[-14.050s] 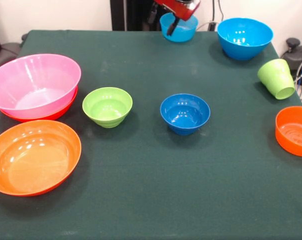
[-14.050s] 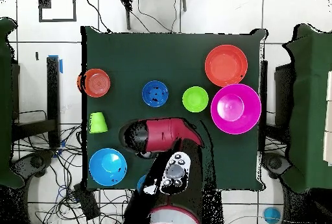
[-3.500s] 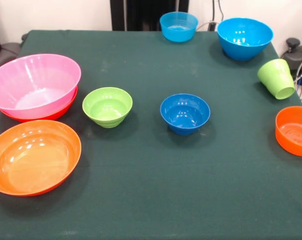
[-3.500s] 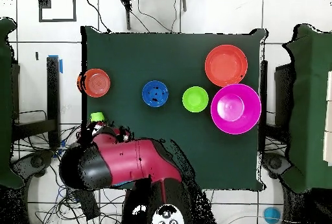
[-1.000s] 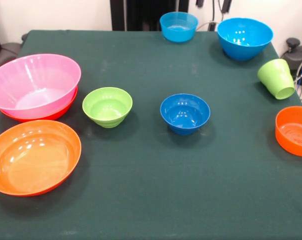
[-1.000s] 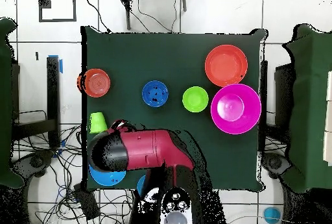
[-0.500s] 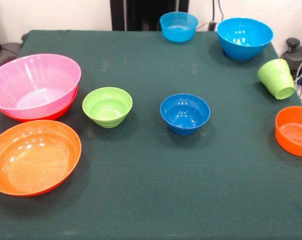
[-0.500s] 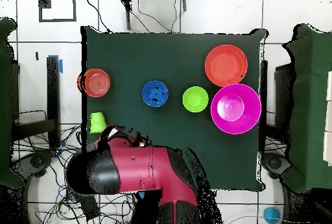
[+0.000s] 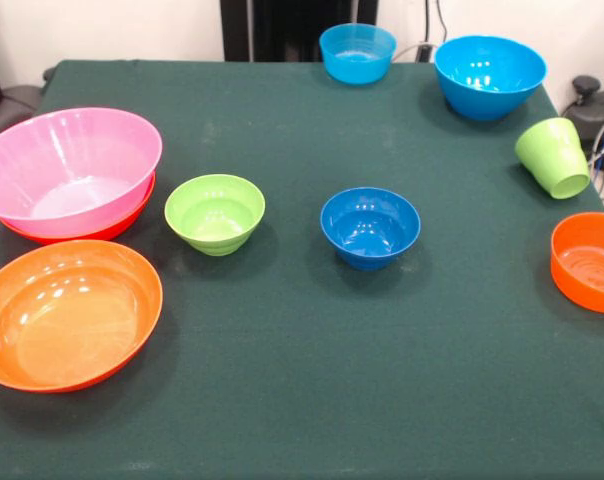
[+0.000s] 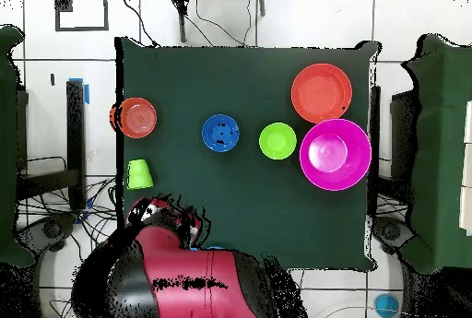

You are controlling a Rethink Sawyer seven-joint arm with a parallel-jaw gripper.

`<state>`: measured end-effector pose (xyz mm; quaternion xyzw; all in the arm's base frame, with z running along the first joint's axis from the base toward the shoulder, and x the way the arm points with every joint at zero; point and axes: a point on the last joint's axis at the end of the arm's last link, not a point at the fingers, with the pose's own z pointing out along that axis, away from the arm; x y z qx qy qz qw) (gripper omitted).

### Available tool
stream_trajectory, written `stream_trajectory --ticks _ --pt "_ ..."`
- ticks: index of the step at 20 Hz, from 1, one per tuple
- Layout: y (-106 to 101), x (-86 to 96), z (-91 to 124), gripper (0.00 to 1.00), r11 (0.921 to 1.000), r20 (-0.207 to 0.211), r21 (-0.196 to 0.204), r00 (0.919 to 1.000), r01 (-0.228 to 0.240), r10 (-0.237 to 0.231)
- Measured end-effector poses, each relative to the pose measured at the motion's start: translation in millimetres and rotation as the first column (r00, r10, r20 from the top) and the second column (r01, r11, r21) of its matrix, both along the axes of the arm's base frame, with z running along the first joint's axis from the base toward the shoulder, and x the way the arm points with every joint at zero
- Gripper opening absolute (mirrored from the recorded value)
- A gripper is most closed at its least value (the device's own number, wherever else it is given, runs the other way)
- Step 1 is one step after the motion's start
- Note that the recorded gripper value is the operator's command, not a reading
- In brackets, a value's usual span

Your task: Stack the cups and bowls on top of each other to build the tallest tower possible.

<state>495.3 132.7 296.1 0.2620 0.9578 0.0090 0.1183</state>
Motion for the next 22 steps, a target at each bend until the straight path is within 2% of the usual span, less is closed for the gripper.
stream_trajectory --ticks 5,13,18,22 --pt "3 -6.7 16 1.0 1.0 0.033 0.007 0.9994 0.005 -0.005" --pt "3 -7.2 22 1.0 1.0 0.047 0.008 0.9989 0.0 -0.001" --pt "-2 -15.2 10 1.0 1.0 0.016 0.001 0.9999 0.002 -0.002" --pt "-7 -22.0 -17 1.0 0.9989 -0.016 -0.031 0.9992 -0.037 0.036"
